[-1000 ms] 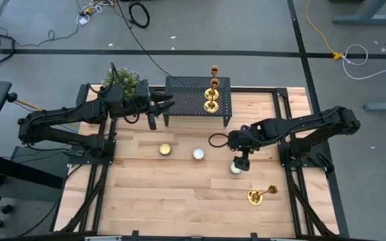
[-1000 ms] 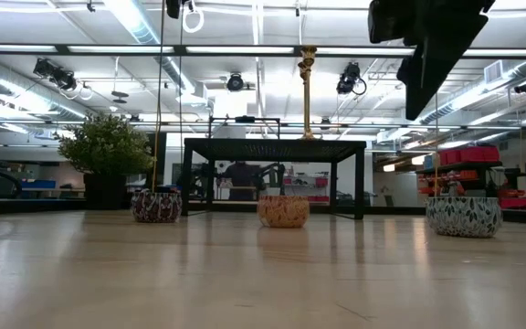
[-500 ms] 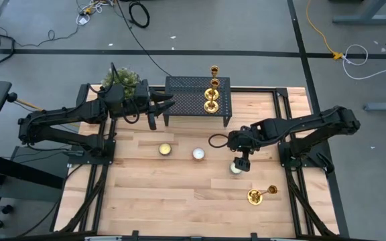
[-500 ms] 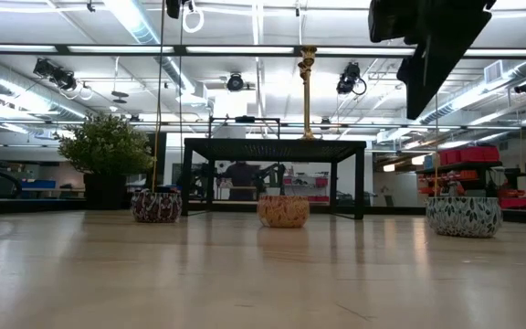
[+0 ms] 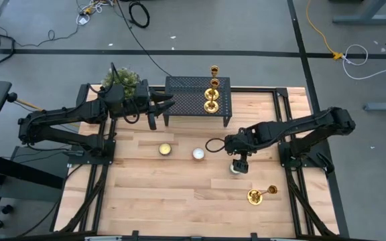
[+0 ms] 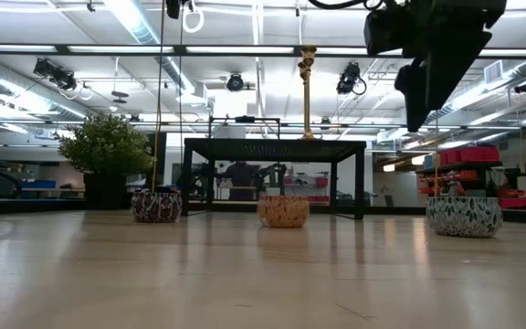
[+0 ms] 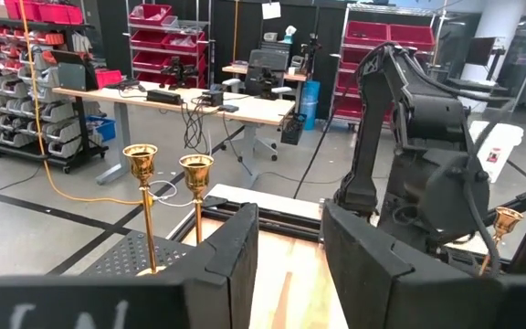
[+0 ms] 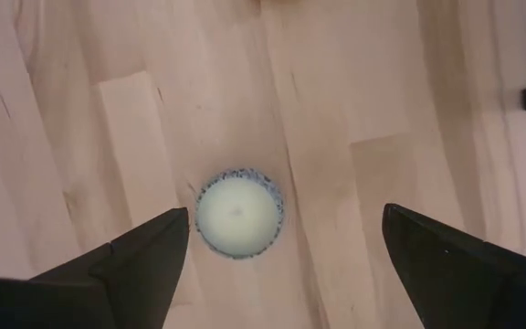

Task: Pick & Place candle stick holders
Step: Move the patterned blue scented candle to the middle left of the table

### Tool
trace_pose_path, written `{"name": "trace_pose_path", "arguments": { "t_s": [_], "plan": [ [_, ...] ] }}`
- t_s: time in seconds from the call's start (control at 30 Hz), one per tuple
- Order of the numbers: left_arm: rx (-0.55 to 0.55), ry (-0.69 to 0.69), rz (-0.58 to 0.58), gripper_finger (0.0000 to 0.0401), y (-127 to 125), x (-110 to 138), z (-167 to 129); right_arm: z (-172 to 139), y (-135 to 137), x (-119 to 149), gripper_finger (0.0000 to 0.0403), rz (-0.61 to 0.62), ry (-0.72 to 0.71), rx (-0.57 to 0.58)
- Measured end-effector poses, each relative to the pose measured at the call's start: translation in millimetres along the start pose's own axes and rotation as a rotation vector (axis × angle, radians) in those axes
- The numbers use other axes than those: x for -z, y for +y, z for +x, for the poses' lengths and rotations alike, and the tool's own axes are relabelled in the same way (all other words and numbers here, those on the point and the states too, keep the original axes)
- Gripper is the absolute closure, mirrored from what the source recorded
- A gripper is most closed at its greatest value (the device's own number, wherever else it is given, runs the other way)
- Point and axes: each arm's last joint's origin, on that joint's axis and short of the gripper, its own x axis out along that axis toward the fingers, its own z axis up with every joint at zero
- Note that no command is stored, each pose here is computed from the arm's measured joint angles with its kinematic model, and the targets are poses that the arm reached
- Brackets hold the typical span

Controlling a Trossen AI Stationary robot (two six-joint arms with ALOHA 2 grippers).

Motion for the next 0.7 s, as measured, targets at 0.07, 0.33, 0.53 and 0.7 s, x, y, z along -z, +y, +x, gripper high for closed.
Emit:
{"name": "trace_pose_path", "arguments": {
  "t_s": [0.07, 0.33, 0.53, 0.7],
  "plan": [
    [0.0, 0.0, 0.0, 0.0273, 0, 0, 0, 4, 4, -1, 0.0042, -0.012, 0.005, -0.002],
    [-0.001, 0.007, 0.001, 0.0273, 0, 1, 0, 13, 19, 1, 0.0042, -0.058, 0.023, 0.003],
    [-0.001, 0.014, 0.001, 0.0273, 0, 1, 0, 12, 28, 5, 0.0042, -0.119, 0.019, -0.002],
    [-0.001, 0.014, 0.001, 0.0273, 0, 1, 0, 25, 32, 11, 0.0042, -0.166, 0.0, 0.004]
  ]
}}
